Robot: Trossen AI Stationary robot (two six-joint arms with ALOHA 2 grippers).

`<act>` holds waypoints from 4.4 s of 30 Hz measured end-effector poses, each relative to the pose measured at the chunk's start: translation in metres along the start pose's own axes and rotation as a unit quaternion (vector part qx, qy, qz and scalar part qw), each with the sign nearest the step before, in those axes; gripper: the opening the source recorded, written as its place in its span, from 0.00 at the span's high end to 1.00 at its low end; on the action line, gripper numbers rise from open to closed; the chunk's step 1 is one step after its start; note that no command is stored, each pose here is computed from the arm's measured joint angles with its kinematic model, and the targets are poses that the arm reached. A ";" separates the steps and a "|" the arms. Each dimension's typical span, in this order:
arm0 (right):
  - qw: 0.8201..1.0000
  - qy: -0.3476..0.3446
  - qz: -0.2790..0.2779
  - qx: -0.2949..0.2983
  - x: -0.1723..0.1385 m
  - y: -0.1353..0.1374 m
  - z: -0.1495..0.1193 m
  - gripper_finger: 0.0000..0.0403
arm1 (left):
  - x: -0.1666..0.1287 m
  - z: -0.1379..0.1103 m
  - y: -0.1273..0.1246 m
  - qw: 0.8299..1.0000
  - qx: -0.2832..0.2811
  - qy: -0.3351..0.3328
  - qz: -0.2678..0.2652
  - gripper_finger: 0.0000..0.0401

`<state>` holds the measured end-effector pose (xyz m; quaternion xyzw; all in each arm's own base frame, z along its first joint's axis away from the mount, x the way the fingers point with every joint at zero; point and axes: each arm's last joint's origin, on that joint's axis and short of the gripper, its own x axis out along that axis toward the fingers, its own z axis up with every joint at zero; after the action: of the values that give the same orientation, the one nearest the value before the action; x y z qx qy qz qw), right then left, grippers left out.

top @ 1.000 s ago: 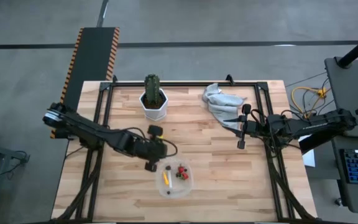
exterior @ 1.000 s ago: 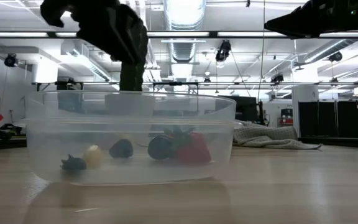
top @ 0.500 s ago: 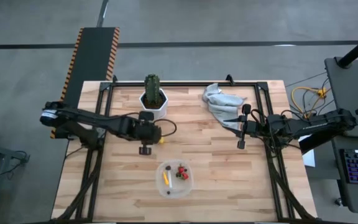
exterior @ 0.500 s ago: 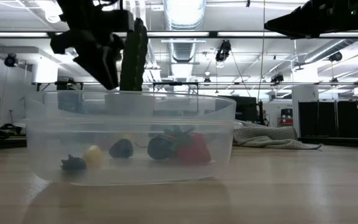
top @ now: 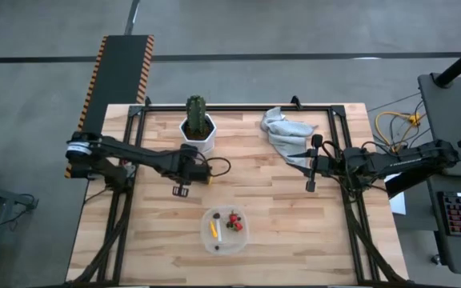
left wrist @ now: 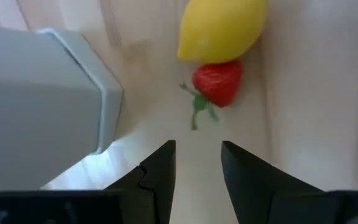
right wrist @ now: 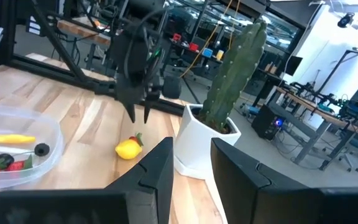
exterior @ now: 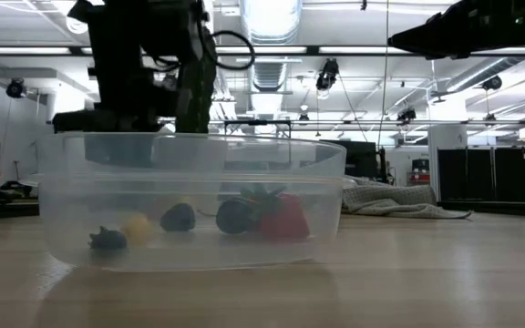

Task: Pick and placing Produce into tupperware
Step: Put the red strawberry into the transparent container

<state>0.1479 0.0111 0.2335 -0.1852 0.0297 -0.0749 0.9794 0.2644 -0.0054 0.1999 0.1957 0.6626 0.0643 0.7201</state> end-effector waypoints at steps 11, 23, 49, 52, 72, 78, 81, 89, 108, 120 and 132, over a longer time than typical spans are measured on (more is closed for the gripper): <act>1.000 0.000 0.000 0.000 0.000 0.000 0.000 0.75 | 0.020 0.004 -0.002 0.999 0.020 0.041 0.012 0.72; 1.000 0.000 0.000 0.000 0.000 0.000 0.000 0.75 | 0.032 0.010 0.001 0.999 0.009 0.040 0.012 0.72; 1.000 0.001 0.000 -0.001 0.000 0.000 0.000 0.75 | 0.042 0.015 0.001 0.999 0.012 0.032 -0.012 0.72; 1.000 0.001 0.000 -0.002 0.000 0.000 0.000 0.75 | 0.048 0.016 -0.001 0.999 0.016 0.042 -0.013 0.72; 1.000 0.001 0.000 -0.002 0.000 0.000 0.000 0.75 | 0.047 0.017 -0.001 0.998 0.023 0.038 -0.033 0.99; 1.000 0.001 0.000 -0.002 0.000 0.000 0.000 0.75 | 0.047 0.014 -0.002 0.998 0.028 0.051 -0.034 1.00; 1.000 0.001 0.000 -0.002 0.000 0.000 0.000 0.75 | 0.043 0.014 0.000 0.997 0.031 0.058 -0.032 1.00; 1.000 0.001 0.000 -0.002 0.000 0.000 0.000 0.75 | 0.028 0.009 0.006 0.997 0.034 0.073 -0.019 1.00; 1.000 -0.001 -0.001 0.000 0.000 0.000 0.000 0.75 | -0.065 0.031 0.007 0.986 -0.016 -0.161 -0.034 1.00; 1.000 0.000 -0.001 0.000 0.000 0.000 0.000 0.75 | -0.080 0.065 -0.041 0.974 0.013 -0.214 -0.068 1.00; 1.000 0.005 0.002 -0.005 0.000 0.000 -0.001 0.75 | -0.082 0.073 -0.078 0.966 -0.018 -0.227 -0.119 1.00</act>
<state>0.1478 0.0110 0.2324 -0.1896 0.0356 -0.0741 0.9784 0.3136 -0.1202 0.2505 0.1121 0.4989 -0.0563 0.8575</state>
